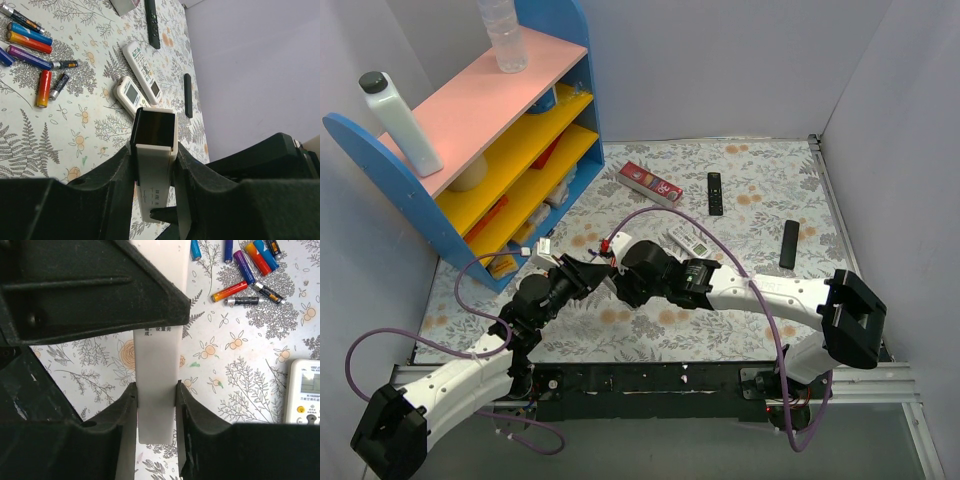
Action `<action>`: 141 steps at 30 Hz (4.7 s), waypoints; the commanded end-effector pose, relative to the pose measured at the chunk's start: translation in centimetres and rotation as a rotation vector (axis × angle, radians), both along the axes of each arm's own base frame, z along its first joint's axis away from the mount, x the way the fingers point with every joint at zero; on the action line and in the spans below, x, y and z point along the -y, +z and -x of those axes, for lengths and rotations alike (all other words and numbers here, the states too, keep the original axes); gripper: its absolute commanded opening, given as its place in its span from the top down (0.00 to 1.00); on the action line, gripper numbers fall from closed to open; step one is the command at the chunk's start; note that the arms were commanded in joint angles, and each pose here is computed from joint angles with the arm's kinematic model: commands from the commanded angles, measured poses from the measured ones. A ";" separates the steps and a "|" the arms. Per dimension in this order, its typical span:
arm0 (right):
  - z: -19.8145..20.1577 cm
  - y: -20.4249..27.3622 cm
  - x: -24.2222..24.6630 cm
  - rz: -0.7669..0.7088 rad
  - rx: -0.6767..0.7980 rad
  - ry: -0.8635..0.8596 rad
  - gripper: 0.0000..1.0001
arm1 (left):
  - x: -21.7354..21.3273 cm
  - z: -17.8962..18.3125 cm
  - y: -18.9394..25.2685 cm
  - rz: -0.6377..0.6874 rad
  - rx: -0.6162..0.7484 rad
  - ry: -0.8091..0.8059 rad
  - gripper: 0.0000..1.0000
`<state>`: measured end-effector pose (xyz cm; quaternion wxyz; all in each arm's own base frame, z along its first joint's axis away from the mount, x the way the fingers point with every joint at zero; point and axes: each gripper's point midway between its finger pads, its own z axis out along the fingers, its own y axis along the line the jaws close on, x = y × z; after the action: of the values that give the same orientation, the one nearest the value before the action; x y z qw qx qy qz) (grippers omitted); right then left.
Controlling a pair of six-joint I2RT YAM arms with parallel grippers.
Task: Load the batteries into the remote control
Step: Adjust the remote control, then remove the battery cover from the remote control, then place the battery cover at the center of the board.
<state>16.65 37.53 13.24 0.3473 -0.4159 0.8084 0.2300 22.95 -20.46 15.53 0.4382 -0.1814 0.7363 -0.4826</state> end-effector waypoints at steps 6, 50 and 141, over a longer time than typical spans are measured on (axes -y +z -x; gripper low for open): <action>-0.3 2.1 -0.1 -0.052 0.031 -0.005 0.86 | 0.3 1.1 4.0 0.062 0.201 -0.069 0.57; 7.4 9.8 4.0 -0.250 0.051 0.517 0.96 | 3.3 11.0 4.3 0.015 0.773 -0.615 0.37; -6.9 -9.9 28.3 0.426 -0.428 -0.708 0.39 | -0.2 8.2 3.6 0.046 0.717 -0.291 1.00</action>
<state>22.81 8.91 1.80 0.1217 -0.1200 0.9853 0.0010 16.05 -21.18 29.12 0.6398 0.1100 0.4512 -0.6123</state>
